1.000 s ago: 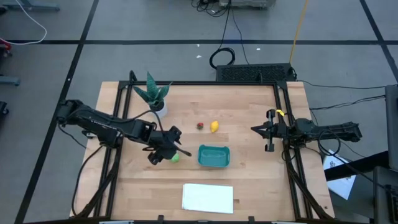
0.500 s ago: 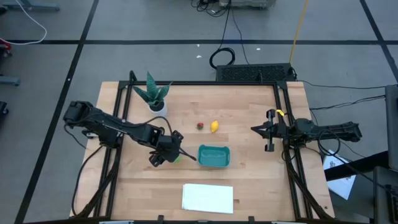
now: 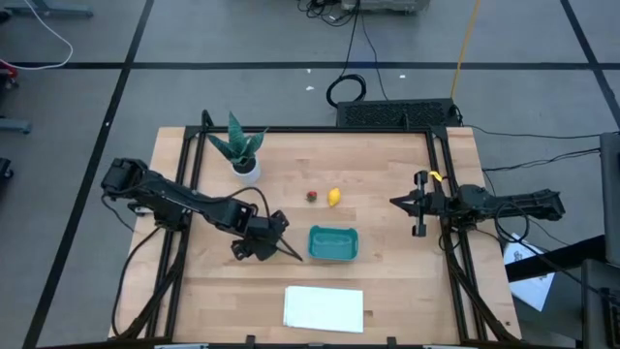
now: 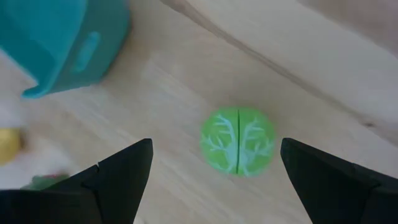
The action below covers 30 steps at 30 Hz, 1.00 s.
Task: Pick and placing Produce into tupperware
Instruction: Put the cabbage into the blue bin
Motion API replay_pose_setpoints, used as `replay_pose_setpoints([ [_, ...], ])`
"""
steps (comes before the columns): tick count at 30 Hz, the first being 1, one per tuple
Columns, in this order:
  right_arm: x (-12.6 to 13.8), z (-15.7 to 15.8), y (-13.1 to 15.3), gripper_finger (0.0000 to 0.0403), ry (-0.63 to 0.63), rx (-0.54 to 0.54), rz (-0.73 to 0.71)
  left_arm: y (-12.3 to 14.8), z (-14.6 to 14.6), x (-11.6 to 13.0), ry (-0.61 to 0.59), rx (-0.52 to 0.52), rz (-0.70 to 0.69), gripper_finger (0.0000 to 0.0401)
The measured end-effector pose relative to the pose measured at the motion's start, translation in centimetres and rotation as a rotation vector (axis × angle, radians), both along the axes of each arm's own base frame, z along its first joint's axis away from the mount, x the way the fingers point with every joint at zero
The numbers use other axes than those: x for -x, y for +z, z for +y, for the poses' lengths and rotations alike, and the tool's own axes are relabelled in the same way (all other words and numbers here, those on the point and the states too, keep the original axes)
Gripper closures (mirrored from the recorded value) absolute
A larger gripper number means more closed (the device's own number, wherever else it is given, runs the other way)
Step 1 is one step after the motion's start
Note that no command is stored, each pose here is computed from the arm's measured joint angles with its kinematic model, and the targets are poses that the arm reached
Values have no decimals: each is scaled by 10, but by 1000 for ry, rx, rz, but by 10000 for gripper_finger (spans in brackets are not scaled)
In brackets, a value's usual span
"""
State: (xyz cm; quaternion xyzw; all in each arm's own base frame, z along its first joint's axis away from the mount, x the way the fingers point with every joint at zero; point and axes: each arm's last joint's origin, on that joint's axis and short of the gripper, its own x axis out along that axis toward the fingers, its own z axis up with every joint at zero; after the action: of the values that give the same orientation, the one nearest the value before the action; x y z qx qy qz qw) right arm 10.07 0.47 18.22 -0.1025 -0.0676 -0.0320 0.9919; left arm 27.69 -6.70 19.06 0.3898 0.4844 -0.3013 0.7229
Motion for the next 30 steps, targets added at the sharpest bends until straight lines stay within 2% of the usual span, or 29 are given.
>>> replay_pose_setpoints([
  [19, -3, 0, -2, 403, 0, 2, 22, -28, 1, -12, 6, 18, 69, 40],
  [25, -4, 0, -3, 403, 0, 4, 41, -27, 6, -15, 90, 50, 53, 40],
  [30, -4, 0, -3, 403, 0, 3, 36, -22, 12, -20, 252, 197, 40, 41],
])
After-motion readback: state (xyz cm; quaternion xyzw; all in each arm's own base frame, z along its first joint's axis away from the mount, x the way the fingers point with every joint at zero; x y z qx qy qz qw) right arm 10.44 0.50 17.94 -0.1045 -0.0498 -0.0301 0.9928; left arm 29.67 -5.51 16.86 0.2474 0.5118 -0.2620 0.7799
